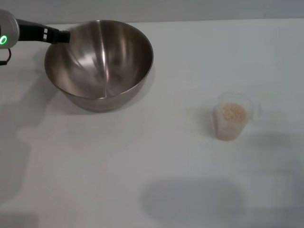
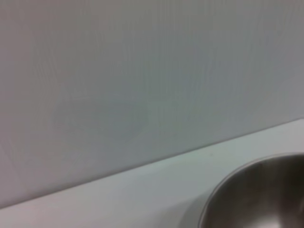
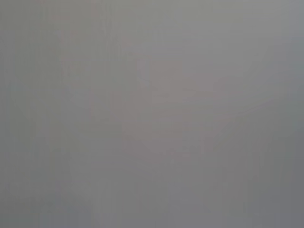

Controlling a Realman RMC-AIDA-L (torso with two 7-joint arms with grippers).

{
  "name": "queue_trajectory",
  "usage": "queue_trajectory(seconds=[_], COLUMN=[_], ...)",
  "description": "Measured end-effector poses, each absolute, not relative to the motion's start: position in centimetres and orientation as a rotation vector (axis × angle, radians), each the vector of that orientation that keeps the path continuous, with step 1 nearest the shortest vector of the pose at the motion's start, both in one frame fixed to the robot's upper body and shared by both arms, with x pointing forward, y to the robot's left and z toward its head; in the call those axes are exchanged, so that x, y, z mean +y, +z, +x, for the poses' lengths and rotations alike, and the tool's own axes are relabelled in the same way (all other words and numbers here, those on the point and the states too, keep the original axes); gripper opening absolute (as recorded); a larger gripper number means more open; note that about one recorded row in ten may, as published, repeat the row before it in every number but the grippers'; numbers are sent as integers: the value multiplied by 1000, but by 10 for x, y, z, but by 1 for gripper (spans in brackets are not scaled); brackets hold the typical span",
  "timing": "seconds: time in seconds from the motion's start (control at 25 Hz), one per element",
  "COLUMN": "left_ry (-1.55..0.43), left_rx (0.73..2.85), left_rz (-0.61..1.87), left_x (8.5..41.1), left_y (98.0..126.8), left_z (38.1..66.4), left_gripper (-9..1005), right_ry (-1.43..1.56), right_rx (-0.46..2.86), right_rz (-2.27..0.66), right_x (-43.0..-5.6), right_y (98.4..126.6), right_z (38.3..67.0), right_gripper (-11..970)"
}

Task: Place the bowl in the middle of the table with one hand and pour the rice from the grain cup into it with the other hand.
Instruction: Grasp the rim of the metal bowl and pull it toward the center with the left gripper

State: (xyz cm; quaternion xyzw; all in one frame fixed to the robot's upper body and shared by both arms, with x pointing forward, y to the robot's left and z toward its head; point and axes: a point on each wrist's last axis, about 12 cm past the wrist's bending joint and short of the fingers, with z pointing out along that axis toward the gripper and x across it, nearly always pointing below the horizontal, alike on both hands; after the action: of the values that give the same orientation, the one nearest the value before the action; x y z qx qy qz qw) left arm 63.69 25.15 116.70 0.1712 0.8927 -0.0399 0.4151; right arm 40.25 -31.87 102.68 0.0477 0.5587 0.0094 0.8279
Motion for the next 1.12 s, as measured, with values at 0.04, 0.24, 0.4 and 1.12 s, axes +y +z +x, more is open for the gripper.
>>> queue_trajectory(seconds=[0.04, 0.24, 0.4, 1.12], left_ry=[-101, -101, -98, -98], left_rx=[2247, 2270, 2282, 2321], left_rz=[430, 447, 460, 478], left_x=[252, 250, 249, 245], left_y=[1166, 1158, 1151, 1135], left_z=[637, 636, 637, 635], left_gripper=[761, 760, 759, 705], right_ry=[21, 22, 29, 29], right_rx=[1187, 1187, 1191, 1200], right_rz=[100, 100, 93, 87], right_x=[-319, -318, -317, -318], right_y=[1027, 1027, 1026, 1025], right_z=[402, 402, 402, 400], right_gripper=[750, 751, 751, 750])
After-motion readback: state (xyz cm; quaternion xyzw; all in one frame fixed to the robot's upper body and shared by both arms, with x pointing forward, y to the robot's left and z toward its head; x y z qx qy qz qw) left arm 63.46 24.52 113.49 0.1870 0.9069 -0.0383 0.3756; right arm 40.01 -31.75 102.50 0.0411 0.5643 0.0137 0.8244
